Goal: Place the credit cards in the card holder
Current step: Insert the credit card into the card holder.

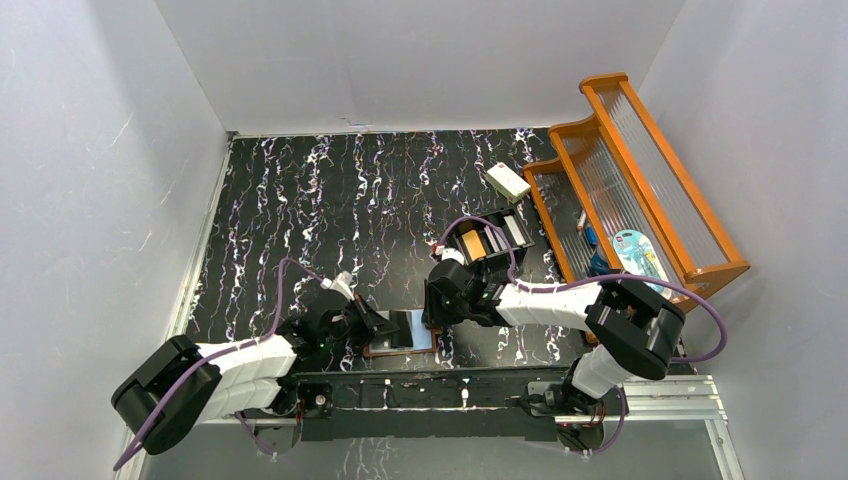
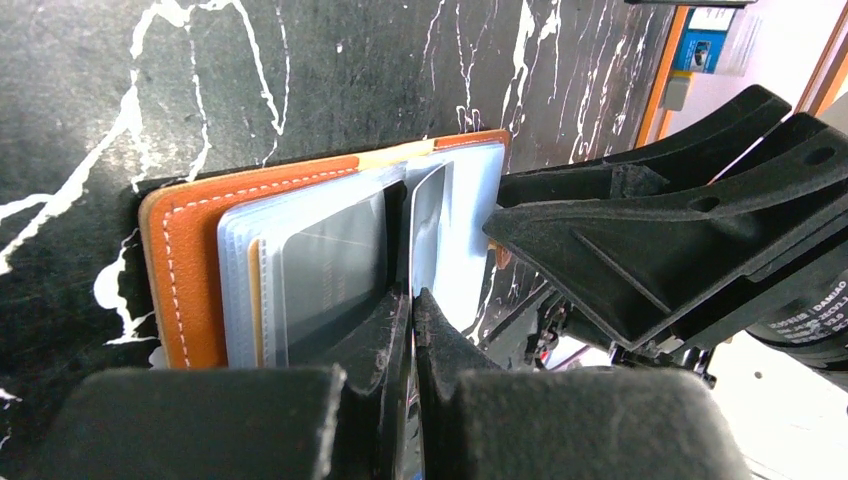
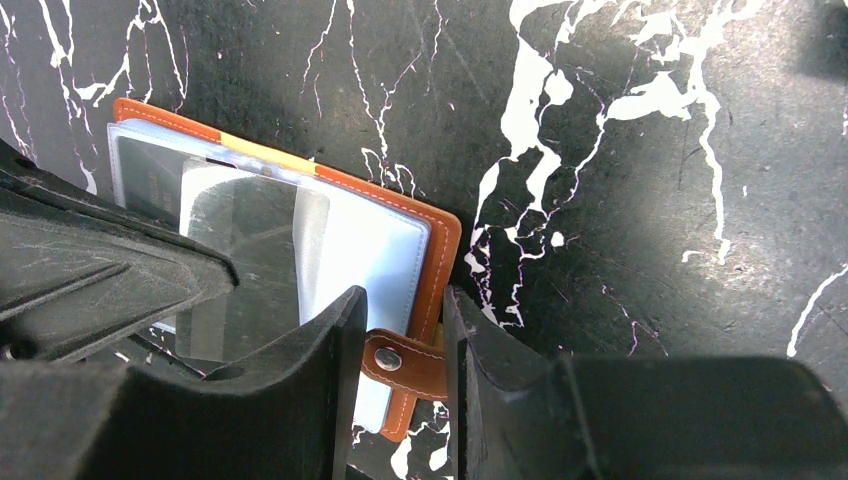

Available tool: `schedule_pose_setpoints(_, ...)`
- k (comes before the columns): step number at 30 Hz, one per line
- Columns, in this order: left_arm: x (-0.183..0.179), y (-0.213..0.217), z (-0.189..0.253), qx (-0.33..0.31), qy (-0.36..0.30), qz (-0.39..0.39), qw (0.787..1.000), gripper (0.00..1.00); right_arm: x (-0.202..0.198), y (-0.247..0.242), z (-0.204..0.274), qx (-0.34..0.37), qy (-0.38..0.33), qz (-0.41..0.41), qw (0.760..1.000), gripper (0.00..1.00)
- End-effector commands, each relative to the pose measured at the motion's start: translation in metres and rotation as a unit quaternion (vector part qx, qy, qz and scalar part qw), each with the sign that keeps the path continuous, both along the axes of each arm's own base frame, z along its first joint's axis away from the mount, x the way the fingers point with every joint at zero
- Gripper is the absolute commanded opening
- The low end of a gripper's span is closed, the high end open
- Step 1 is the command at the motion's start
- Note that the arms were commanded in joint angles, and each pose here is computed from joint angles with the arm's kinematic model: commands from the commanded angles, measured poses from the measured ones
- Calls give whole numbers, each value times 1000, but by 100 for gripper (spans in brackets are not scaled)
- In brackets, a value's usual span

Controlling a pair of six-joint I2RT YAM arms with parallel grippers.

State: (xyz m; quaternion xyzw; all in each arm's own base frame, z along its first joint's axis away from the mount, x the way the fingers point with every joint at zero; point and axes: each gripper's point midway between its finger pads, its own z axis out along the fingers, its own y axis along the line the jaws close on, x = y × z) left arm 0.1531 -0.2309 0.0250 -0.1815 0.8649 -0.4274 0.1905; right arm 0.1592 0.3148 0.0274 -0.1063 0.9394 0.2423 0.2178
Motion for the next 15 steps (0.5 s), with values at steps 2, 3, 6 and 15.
schedule_pose_setpoints(2, 5, 12, -12, 76, -45, -23, 996, 0, -10, -6, -11, -9, 20, 6, 1000, 42)
schedule_pose_setpoints(3, 7, 14, -11, 89, -52, -27, 994, 0, -10, -6, -11, -9, 20, 6, 1000, 42)
schedule_pose_setpoints(6, 7, 22, -6, 117, -67, -34, 990, 0, -10, -7, -10, -9, 18, 5, 1000, 42)
schedule_pose_setpoints(15, 5, 16, 6, 112, -99, -74, 986, 0, -10, -8, -11, -13, 18, 7, 1000, 42)
